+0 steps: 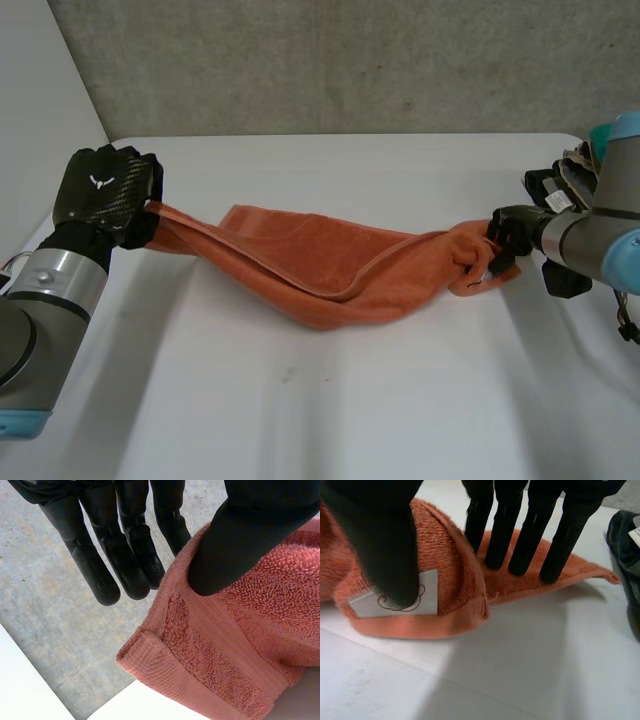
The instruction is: Fold the laundry.
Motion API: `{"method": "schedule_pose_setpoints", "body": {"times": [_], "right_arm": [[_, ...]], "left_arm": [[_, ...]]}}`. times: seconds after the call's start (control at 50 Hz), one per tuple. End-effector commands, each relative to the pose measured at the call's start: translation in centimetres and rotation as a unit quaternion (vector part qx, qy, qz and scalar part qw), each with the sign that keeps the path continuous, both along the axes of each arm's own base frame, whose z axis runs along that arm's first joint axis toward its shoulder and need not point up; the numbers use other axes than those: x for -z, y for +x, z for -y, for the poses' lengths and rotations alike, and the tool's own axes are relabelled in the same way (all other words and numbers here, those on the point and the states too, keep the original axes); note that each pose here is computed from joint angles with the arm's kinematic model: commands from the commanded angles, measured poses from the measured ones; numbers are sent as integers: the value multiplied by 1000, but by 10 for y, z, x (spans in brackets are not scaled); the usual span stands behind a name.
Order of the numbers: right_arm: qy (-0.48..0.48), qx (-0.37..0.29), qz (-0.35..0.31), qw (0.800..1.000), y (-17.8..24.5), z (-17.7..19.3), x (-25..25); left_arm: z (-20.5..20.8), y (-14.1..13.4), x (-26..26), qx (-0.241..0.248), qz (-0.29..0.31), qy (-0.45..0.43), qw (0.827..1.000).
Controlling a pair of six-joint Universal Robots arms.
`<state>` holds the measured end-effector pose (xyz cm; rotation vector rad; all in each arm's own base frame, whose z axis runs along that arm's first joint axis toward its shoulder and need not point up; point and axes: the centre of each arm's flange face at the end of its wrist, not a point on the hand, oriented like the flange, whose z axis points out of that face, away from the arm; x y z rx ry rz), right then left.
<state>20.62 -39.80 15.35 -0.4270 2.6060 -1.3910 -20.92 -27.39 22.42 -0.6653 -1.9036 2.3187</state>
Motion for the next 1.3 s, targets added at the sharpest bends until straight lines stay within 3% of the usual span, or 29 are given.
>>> {"method": "schedule_pose_setpoints", "body": {"times": [0.02,0.06,0.14,0.18,0.34,0.42,0.56,0.66,0.74,0.82,0.86,0.94,0.96,1.04,1.06,1.1,1.12,1.18,1.3], "right_arm": [[-28,31,-10,999,-7,12,6],[-50,34,-10,998,-9,10,-6],[-176,11,-26,984,-14,-17,-116],[-233,-17,-70,970,-17,-35,-155],[-270,-61,-235,932,-39,-78,-212],[-284,-66,-251,923,-41,-97,-234],[-253,-80,-249,932,-39,-94,-214],[-193,-94,-246,945,-35,-58,-163],[-217,-91,-230,944,-16,-30,-146],[-293,-55,-208,932,6,0,-152],[-342,-30,-196,919,12,14,-164],[-493,28,-148,857,23,38,-214],[-550,50,-127,824,24,43,-236],[-643,95,-94,755,22,43,-273],[-654,101,-88,744,21,41,-279],[-669,108,-82,731,22,39,-286],[-670,106,-80,731,23,37,-286],[-659,100,-85,741,25,39,-276],[-578,70,-116,804,25,49,-218]], "left_arm": [[4,2,-5,-6,1,-9,1000],[4,3,-16,-7,-1,-26,1000],[2,13,-66,-23,-17,-100,995],[4,21,-81,-36,-18,-119,992],[-1,51,-137,-69,-11,-161,984],[-4,51,-137,-48,3,-139,989],[15,49,-103,-40,10,-69,997],[49,35,-62,-22,27,-7,999],[82,19,-35,-10,63,11,998],[117,9,-37,-38,91,-23,995],[129,1,-50,-50,91,-55,993],[152,-17,-101,-80,53,-151,984],[155,-17,-115,-89,41,-179,979],[159,-14,-166,-118,-32,-298,947],[160,-9,-177,-126,-65,-331,933],[160,-6,-185,-128,-95,-357,921],[159,-5,-187,-129,-104,-362,917],[163,-2,-168,-132,-108,-330,929],[163,6,-111,-140,-80,-240,957]]}}
